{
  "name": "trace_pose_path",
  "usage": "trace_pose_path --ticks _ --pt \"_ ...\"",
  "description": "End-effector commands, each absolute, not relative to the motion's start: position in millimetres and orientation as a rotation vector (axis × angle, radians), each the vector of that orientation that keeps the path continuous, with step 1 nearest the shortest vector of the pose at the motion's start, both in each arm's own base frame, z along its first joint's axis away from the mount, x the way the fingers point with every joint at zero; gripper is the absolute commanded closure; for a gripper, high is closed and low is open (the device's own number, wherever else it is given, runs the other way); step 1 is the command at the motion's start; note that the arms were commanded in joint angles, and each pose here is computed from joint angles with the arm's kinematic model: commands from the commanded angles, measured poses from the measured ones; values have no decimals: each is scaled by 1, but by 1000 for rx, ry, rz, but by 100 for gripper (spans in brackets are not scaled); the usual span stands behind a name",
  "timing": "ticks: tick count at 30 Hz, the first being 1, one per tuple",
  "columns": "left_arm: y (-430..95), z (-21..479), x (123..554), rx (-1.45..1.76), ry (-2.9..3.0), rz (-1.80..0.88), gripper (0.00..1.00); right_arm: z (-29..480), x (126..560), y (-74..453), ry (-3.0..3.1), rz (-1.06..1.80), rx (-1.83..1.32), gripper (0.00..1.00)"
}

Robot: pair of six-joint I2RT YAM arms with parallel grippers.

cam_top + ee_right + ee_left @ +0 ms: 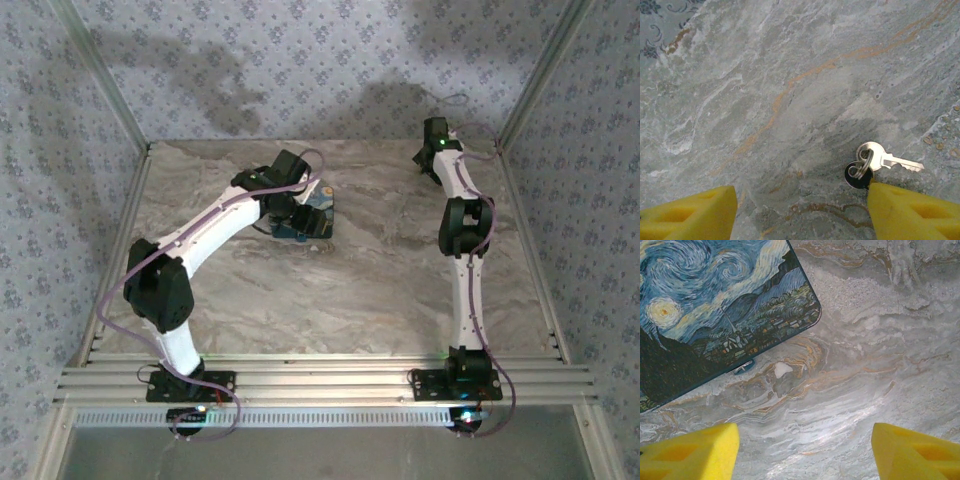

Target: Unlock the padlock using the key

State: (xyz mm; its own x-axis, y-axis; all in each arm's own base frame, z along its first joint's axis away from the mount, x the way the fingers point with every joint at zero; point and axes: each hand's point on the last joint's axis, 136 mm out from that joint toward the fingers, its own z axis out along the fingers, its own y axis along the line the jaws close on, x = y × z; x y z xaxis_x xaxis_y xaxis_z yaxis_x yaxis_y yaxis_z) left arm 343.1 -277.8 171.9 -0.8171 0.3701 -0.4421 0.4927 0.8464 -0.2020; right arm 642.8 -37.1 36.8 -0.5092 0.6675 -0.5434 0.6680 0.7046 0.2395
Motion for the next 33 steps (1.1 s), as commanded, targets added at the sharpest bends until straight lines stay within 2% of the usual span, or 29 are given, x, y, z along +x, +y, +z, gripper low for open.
trace_pose_path --ticks 1,6,11,19,33 --pt "-279 179 342 650 2622 -452 30 30 634 -40 2305 -24 997 30" --pt "-274 179 340 656 2631 -422 30 50 642 -46 2238 -89 936 30" --pt "-270 175 339 648 2636 -410 30 67 649 -51 2237 -165 834 26" --pt "-267 173 338 661 2642 -389 30 66 653 -47 2275 -253 686 24" --pt "-245 176 330 633 2642 -349 30 35 651 -44 2357 -106 790 22"
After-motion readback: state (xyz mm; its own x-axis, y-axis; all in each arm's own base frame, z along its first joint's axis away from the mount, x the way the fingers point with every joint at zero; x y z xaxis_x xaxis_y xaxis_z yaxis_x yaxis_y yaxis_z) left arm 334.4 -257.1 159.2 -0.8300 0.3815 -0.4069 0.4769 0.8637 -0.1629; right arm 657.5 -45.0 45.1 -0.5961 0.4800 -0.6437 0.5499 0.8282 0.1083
